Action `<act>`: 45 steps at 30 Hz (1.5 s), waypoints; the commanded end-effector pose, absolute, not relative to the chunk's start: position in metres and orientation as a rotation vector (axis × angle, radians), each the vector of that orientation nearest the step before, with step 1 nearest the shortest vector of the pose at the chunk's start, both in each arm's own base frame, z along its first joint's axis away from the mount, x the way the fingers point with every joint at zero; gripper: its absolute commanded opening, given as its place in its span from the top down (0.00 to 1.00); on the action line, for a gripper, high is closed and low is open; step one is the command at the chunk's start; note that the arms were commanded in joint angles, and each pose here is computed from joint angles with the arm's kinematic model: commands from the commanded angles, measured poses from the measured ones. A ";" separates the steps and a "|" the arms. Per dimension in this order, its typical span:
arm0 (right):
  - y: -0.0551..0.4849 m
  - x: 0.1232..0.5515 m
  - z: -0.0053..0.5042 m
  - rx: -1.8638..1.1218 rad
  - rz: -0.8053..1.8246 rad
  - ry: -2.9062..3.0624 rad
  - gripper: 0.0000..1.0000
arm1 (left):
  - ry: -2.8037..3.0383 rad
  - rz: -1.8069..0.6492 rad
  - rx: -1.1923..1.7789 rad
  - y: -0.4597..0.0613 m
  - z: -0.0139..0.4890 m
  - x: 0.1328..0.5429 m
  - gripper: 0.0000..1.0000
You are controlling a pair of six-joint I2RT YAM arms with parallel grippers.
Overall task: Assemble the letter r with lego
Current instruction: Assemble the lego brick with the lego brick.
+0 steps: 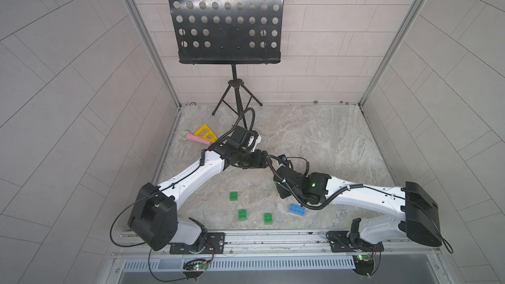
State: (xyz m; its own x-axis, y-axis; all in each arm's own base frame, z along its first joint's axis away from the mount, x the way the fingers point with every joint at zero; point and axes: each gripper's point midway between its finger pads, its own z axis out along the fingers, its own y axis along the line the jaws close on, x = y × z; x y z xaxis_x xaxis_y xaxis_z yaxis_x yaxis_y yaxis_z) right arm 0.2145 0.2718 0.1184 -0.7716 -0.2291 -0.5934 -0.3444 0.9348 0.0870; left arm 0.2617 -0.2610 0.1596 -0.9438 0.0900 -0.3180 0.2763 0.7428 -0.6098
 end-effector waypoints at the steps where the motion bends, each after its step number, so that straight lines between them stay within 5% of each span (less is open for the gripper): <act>1: 0.270 0.217 0.121 -0.388 0.234 2.495 1.00 | 2.664 -1.040 0.317 -0.273 0.165 0.263 0.27; 8: 0.264 0.218 0.119 -0.379 0.215 2.514 1.00 | 2.699 -1.122 0.301 -0.283 0.157 0.262 0.40; 31: 0.263 0.217 0.121 -0.397 0.218 2.542 1.00 | 2.704 -1.154 0.317 -0.293 0.157 0.262 0.48; 45: 0.263 0.213 0.111 -0.416 0.199 2.581 1.00 | 2.705 -1.228 0.308 -0.301 0.157 0.260 0.63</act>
State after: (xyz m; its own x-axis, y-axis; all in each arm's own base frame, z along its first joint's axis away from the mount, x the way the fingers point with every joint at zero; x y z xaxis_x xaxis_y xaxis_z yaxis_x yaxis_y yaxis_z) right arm 0.2136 0.2649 0.1108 -0.8127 -0.2503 -0.5262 -0.3381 0.9380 0.0760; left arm 0.2571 -0.2901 0.1479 -0.9716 0.1127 -0.2079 0.2279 0.6800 -0.6969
